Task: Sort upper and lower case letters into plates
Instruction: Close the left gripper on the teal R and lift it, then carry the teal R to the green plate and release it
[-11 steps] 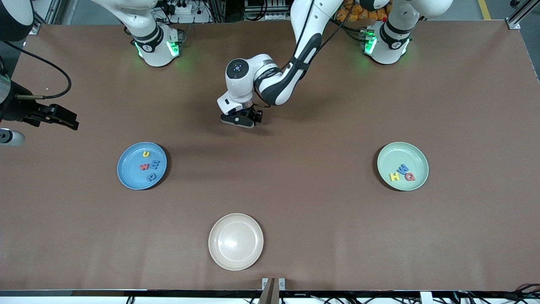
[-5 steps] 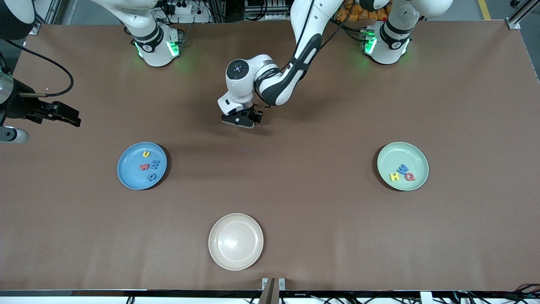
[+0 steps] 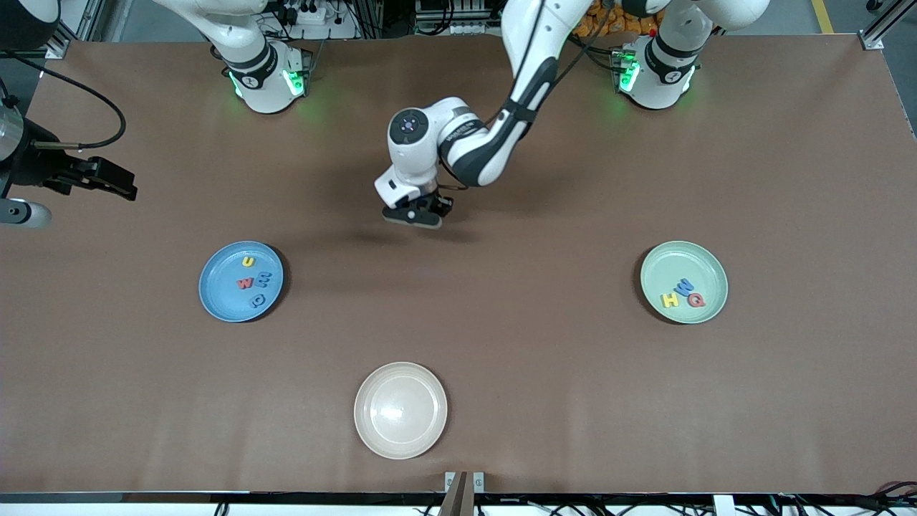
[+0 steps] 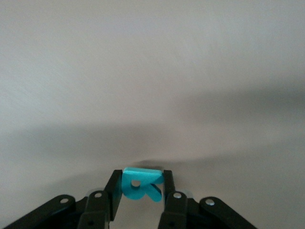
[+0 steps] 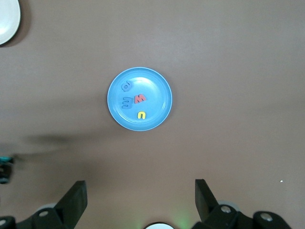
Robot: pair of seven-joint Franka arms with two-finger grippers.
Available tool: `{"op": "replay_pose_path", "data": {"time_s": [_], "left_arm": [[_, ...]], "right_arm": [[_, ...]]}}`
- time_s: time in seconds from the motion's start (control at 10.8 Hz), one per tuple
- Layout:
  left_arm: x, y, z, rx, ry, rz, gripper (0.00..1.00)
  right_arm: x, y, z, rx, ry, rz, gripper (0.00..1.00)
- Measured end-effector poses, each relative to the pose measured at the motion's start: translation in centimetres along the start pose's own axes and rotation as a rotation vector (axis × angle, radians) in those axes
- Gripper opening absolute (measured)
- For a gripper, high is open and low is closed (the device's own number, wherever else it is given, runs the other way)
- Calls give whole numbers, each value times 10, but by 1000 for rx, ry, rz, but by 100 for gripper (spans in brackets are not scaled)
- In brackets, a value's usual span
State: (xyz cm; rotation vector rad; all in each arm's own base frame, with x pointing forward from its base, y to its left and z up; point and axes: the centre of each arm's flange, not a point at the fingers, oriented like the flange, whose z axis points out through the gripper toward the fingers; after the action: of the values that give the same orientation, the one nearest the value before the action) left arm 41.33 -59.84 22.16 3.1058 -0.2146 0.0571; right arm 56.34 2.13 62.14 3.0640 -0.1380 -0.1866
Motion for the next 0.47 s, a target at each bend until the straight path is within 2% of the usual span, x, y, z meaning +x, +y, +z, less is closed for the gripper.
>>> {"op": "replay_pose_path", "data": {"time_s": [0.28,0.47], "left_arm": [[85,-83,-100,-41,48,-120,39],[120,-145,-144,-27,34,-119,39]], "right_arm": [[-2,0,3,-3,-6,1,100],[-2,1,3,-3,-5,2,100]]}}
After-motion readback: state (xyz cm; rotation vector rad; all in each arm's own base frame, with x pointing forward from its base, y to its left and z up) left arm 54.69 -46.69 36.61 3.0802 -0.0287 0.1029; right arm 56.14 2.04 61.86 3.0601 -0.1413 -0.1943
